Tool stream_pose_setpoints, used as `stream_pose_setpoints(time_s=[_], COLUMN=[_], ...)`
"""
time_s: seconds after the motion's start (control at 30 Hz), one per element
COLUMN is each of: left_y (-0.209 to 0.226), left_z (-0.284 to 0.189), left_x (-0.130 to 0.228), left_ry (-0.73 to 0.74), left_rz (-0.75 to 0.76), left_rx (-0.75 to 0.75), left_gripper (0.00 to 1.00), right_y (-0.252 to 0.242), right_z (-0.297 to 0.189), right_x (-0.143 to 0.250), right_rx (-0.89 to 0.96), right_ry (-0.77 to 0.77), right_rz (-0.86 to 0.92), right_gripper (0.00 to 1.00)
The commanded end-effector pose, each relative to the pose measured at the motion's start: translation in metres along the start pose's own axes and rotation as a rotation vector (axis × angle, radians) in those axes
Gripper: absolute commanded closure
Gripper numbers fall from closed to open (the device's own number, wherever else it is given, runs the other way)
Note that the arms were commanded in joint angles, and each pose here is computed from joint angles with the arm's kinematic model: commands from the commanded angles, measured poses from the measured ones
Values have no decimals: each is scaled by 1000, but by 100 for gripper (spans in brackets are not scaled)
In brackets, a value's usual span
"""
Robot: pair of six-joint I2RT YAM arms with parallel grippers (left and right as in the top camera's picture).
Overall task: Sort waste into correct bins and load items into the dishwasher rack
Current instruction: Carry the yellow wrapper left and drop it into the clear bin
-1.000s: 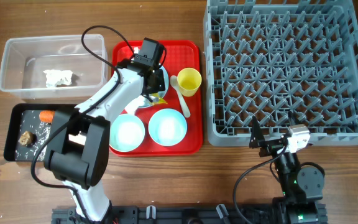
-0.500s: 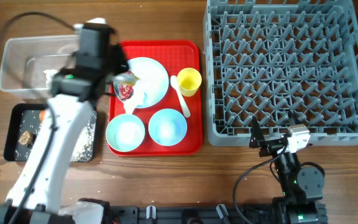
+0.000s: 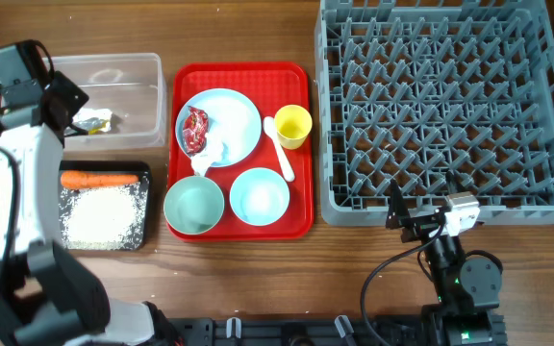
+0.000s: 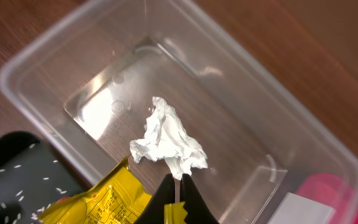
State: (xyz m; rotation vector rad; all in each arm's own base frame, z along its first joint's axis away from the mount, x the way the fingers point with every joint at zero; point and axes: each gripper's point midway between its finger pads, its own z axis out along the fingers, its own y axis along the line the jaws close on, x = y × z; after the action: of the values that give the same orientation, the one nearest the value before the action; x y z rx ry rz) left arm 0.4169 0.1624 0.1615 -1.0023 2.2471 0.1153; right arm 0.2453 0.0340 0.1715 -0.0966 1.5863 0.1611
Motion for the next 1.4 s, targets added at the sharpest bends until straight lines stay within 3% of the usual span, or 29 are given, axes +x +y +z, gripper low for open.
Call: stream_pose_setpoints(time_s=[0.0, 0.1, 0.2, 0.37, 0.43, 0.5, 0.6, 0.77, 1.2, 1.37], left_y=[-3, -4, -4, -44, -59, -81, -121, -148, -134, -133], left_z=[25, 28, 20, -28, -55, -90, -127, -146, -144, -143], left_x=[-1, -2, -2, 8, 19, 43, 60, 81, 81, 84], left_ry=[0, -7, -4, 78, 152, 310, 410, 439, 449, 401], left_rz=[-11, 0, 3, -18, -114, -312, -351, -270, -261, -99], left_rx=[3, 6, 13, 265, 358, 458, 600, 656, 631, 657], left_gripper=[60, 24, 5, 7, 1, 0, 0, 0, 0, 7], right_y=[-1, -1, -1, -1, -1, -1, -1, -1, -1, -1], right_z=[0, 0, 0, 0, 0, 0, 0, 0, 0, 0], right_x=[0, 0, 0, 0, 0, 0, 0, 0, 0, 0], right_rx=[7, 7, 7, 7, 7, 7, 7, 7, 7, 7], right_ry=[-1, -1, -1, -1, -1, -1, -1, -1, -1, -1], right_rz=[14, 14, 14, 14, 14, 14, 14, 14, 14, 14], right_gripper=[0, 0, 0, 0, 0, 0, 0, 0, 0, 0])
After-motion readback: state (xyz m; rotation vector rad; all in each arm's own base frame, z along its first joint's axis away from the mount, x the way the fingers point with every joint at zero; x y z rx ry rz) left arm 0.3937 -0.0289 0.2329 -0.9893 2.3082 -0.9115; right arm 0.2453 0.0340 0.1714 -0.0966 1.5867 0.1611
